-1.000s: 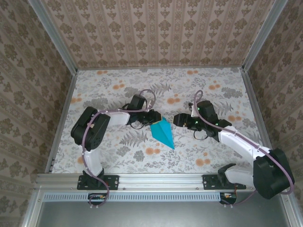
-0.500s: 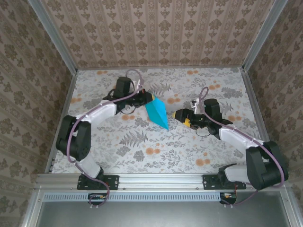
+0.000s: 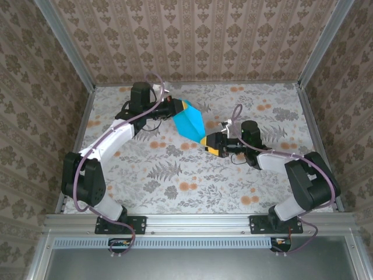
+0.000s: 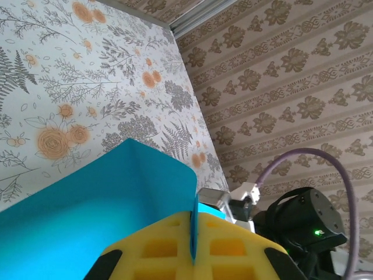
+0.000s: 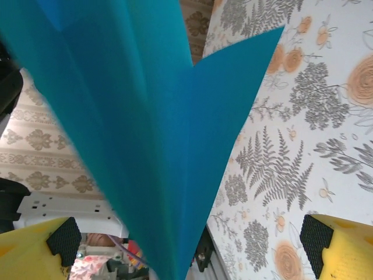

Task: Fold a paper plane with a square sheet of paper (fold left side to right side)
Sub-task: Turn over the paper at the center of the table.

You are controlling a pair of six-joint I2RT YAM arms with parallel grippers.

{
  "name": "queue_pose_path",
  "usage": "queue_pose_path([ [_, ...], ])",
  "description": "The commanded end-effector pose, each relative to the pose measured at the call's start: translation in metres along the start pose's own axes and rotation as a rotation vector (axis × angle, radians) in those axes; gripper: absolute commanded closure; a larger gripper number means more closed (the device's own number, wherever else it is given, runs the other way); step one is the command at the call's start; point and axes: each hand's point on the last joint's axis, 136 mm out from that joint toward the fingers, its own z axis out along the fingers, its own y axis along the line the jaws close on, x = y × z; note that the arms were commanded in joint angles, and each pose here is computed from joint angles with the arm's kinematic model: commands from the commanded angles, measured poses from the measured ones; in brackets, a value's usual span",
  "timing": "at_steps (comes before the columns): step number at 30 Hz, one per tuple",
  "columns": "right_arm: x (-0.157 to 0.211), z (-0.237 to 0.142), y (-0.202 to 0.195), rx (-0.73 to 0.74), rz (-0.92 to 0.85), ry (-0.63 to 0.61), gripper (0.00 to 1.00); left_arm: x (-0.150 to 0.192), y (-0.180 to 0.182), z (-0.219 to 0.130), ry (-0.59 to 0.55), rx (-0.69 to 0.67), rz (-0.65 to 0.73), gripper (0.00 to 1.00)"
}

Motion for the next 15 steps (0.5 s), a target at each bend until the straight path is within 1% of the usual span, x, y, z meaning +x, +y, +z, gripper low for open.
queue_pose_path([
  [1,-0.017,0.008,0.039,-0.13,-0.071,-0.002,0.03,0.003,-0.018,-0.007,0.001,0.054,-0.003,0.99],
  [3,-0.023,0.011,0.046,-0.154,-0.075,-0.004,0.08,0.006,-0.016,-0.007,0.003,0.058,-0.013,0.99],
  [11,-0.038,0.014,0.061,-0.182,-0.105,-0.018,0.41,0.017,-0.008,-0.006,0.014,0.061,-0.047,0.99],
  [15,-0.042,0.014,0.064,-0.183,-0.116,-0.031,0.49,0.02,-0.005,-0.005,0.02,0.059,-0.054,0.99],
])
